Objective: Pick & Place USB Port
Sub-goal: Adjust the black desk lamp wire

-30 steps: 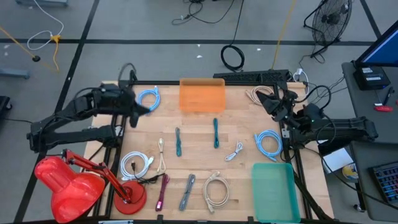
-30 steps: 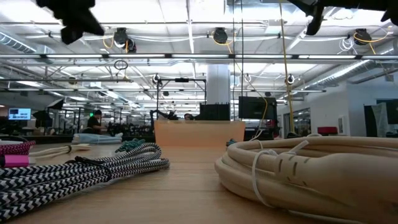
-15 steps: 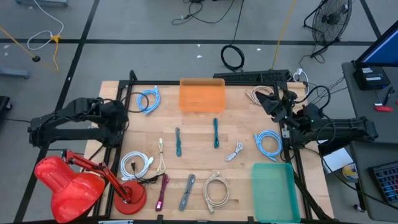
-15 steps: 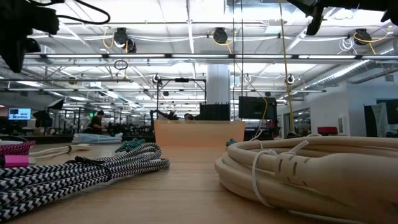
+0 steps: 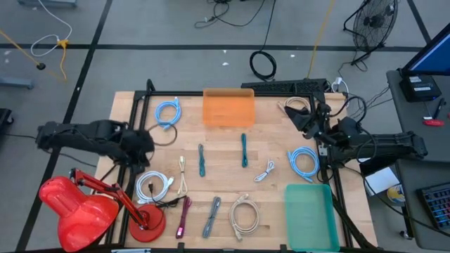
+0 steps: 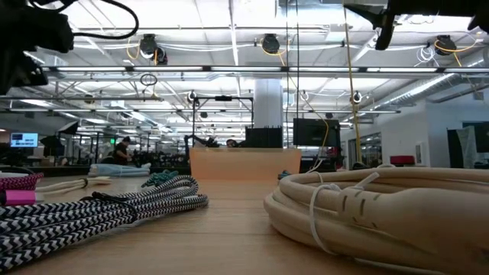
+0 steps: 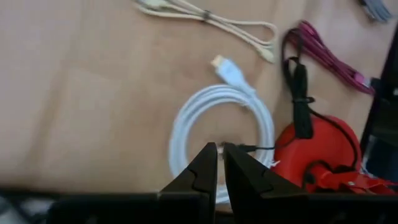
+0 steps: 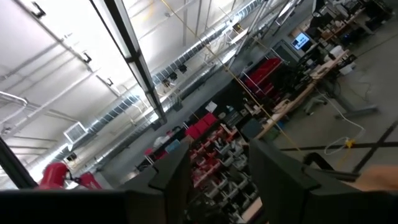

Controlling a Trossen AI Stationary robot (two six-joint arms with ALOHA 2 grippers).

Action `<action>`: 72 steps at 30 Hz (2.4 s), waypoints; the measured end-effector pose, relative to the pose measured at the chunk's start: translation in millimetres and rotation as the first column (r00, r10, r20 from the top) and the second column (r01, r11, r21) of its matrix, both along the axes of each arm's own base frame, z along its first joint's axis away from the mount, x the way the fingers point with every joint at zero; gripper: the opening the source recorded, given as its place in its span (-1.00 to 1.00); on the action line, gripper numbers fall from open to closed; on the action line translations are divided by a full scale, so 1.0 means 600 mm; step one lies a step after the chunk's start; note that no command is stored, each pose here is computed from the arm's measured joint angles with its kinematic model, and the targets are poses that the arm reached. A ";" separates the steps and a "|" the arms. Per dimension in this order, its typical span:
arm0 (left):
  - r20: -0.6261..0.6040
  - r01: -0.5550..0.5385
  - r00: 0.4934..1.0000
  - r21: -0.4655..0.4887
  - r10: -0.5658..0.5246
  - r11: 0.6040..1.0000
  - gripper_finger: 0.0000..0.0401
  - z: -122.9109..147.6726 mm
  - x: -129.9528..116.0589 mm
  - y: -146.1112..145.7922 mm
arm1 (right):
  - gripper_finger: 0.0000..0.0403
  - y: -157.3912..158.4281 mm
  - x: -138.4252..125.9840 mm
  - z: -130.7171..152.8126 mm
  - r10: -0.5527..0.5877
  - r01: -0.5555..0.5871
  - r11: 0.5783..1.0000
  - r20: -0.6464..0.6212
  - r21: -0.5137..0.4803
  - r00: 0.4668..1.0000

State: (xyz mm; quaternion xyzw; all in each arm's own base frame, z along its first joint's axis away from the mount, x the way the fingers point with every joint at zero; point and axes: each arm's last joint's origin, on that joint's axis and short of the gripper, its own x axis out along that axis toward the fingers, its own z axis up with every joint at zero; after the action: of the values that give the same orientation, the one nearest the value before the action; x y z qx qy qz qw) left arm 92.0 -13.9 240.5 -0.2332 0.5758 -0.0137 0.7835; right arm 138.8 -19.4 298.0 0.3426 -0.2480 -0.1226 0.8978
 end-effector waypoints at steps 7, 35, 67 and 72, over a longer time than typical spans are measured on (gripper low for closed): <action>0.168 0.268 0.952 -0.057 -0.255 0.962 -0.84 -0.033 0.057 -0.072 | -0.23 -0.001 0.009 -0.009 0.001 -0.001 1.000 -0.054 0.008 0.999; -0.008 0.610 0.785 0.185 -0.620 0.770 -0.85 -0.083 0.098 -0.137 | -0.23 -0.002 0.020 -0.024 0.001 0.003 1.000 -0.128 0.030 0.992; -0.552 -0.495 0.710 0.050 0.437 0.867 -0.85 -0.088 0.086 -0.043 | -0.23 -0.002 0.022 -0.033 0.025 -0.012 0.997 -0.162 0.079 0.986; -0.565 -0.510 0.700 0.032 0.436 0.860 -0.78 -0.088 0.087 -0.044 | -0.23 -0.002 0.022 -0.034 0.023 -0.010 0.997 -0.172 0.073 0.985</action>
State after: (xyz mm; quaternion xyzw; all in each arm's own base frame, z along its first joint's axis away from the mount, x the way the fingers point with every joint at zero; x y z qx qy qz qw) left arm 143.9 -40.2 187.7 -0.4163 0.6956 0.2195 0.5428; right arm 152.1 -20.3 277.6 0.3648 -0.1617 -0.1534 0.9040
